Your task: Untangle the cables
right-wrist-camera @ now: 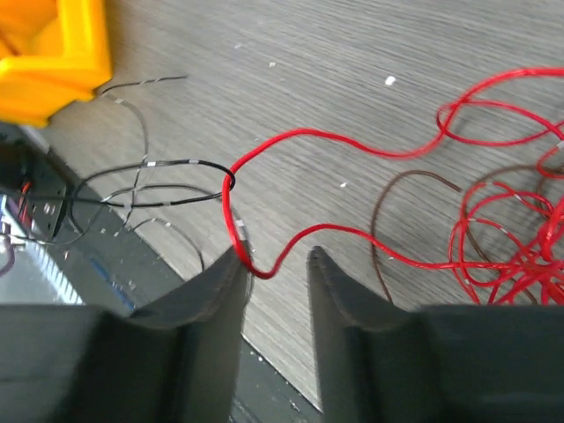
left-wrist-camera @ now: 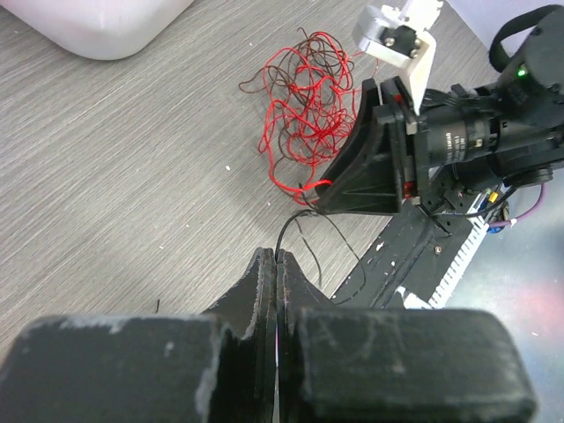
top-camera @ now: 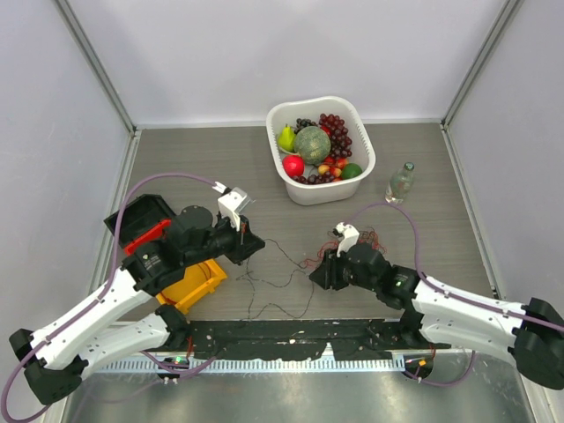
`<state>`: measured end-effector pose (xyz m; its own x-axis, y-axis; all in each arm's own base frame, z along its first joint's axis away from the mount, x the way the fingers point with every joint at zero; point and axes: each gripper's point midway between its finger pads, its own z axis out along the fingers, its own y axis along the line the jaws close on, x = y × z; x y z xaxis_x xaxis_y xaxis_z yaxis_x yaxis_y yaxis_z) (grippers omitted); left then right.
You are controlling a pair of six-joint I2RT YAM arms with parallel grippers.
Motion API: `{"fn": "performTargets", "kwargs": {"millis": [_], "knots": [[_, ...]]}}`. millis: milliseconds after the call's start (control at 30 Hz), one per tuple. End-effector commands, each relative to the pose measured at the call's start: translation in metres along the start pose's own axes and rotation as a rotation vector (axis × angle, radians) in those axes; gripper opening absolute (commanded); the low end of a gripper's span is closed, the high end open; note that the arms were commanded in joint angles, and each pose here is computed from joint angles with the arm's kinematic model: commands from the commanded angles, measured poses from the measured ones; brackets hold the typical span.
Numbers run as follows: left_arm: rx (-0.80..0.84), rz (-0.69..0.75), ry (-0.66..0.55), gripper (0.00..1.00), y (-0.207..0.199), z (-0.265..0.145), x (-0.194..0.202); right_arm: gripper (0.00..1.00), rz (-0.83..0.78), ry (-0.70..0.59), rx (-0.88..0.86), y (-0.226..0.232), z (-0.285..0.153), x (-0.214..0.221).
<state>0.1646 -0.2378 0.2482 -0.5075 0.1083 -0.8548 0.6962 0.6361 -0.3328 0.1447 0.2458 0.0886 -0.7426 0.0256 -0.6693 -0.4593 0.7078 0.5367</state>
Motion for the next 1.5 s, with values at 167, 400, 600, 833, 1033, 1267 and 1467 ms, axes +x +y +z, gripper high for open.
{"fn": "performTargets", "kwargs": {"millis": [167, 400, 600, 833, 1033, 1267, 1467], "knots": [[-0.181, 0.005, -0.114, 0.00, 0.024, -0.030, -0.034, 0.01, 0.154, -0.227, 0.469, -0.083, -0.020, -0.025], [-0.450, -0.055, -0.281, 0.00, 0.071, -0.067, -0.043, 0.01, 0.442, -0.529, 0.826, -0.146, -0.096, -0.033], [-0.371, -0.164, -0.171, 0.00, 0.064, -0.032, -0.004, 0.01, 0.503, -0.698, 0.812, -0.147, -0.124, -0.056], [-0.175, -0.257, 0.179, 0.00, 0.036, 0.035, 0.075, 0.01, 0.427, -0.704, 0.741, -0.133, -0.120, -0.073], [-0.186, -0.214, 0.344, 0.03, 0.030, 0.058, 0.125, 0.01, 0.387, -0.653, 0.706, -0.131, -0.106, -0.066], [-0.128, -0.141, 0.384, 0.34, 0.006, 0.084, 0.142, 0.01, 0.346, -0.600, 0.693, -0.126, -0.095, -0.063], [-0.114, -0.063, 0.403, 0.78, -0.017, 0.107, 0.148, 0.01, 0.322, -0.559, 0.689, -0.124, -0.089, -0.060]]}}
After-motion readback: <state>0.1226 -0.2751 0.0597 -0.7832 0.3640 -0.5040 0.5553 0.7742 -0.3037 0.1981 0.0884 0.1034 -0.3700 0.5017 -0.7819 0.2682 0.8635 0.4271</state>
